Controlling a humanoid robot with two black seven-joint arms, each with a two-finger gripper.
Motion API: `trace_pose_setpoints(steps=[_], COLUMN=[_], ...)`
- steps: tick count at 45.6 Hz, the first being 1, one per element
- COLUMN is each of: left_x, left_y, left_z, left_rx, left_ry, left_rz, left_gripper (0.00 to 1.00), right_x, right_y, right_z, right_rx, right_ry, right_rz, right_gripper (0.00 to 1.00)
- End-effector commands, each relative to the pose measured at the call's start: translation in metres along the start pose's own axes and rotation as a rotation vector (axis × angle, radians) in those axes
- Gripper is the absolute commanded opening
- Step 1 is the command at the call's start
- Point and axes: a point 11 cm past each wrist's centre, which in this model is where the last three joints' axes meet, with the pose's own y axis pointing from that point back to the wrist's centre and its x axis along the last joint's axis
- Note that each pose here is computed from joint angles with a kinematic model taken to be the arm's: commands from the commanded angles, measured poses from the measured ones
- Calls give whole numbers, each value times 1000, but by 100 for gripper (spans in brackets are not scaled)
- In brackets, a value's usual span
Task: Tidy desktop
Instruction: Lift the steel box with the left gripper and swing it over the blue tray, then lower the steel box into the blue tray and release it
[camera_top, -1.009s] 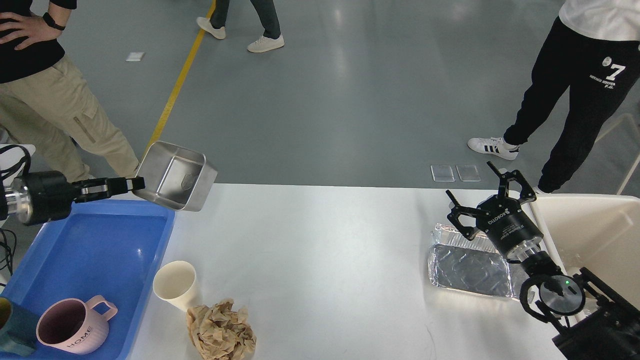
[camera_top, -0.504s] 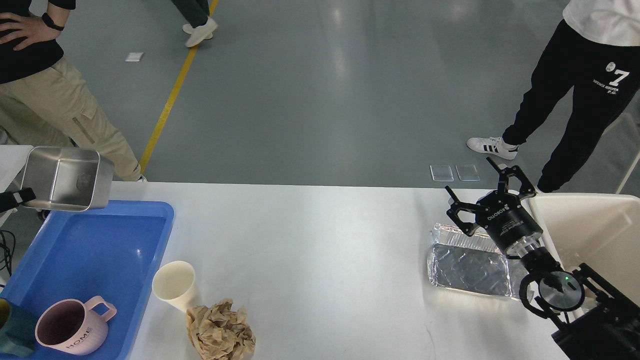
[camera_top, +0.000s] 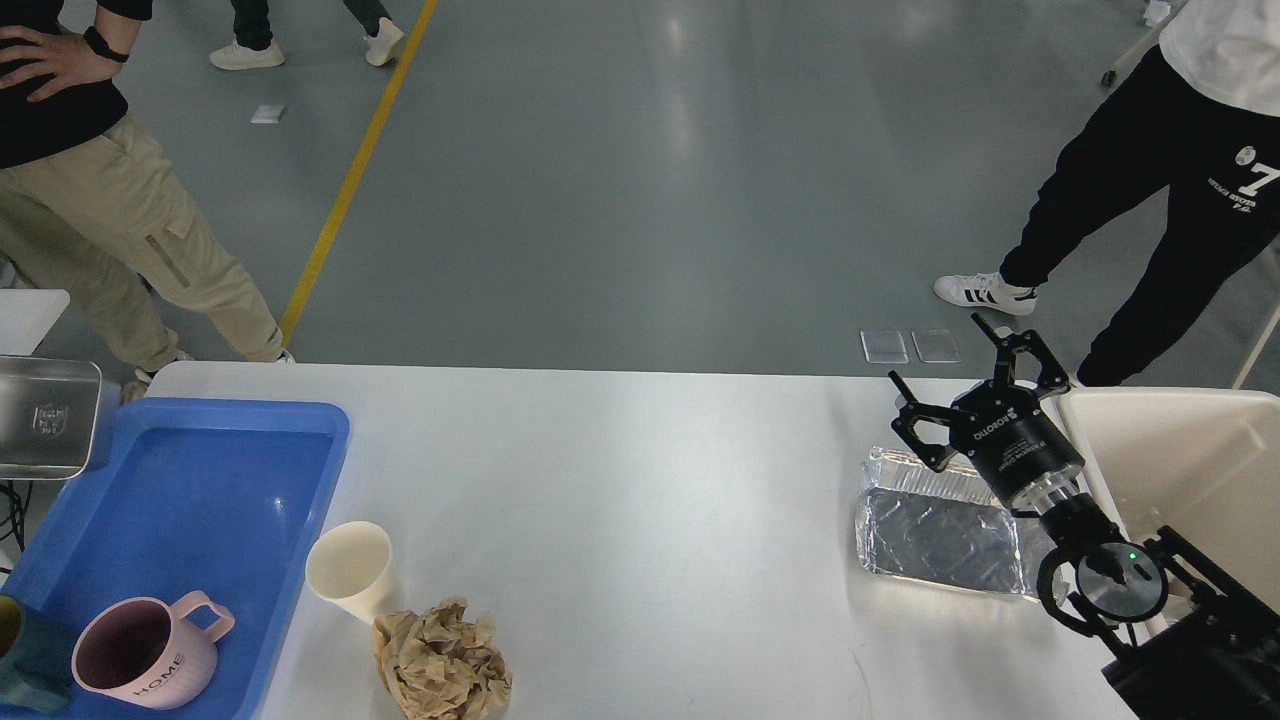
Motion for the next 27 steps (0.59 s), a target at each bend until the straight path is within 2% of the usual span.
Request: trace_pose_setpoints(steps=[1,13,27], left_x=[-5,-40,-61], left_y=[-13,-45,-86], left_z=[-12,-7,37], left_rx=[60,95,29], left_ry=[-16,-82,-174], left_rz=[15,-47,-104], left_gripper=[4,4,4], right_x=[1,0,1], right_y=[1,0,1], right_z=[0,1,2], right_rx=[-1,-1,-3], right_ry=[0,-1,-1], right_rz=[3,1,4], right_gripper=[100,100,100])
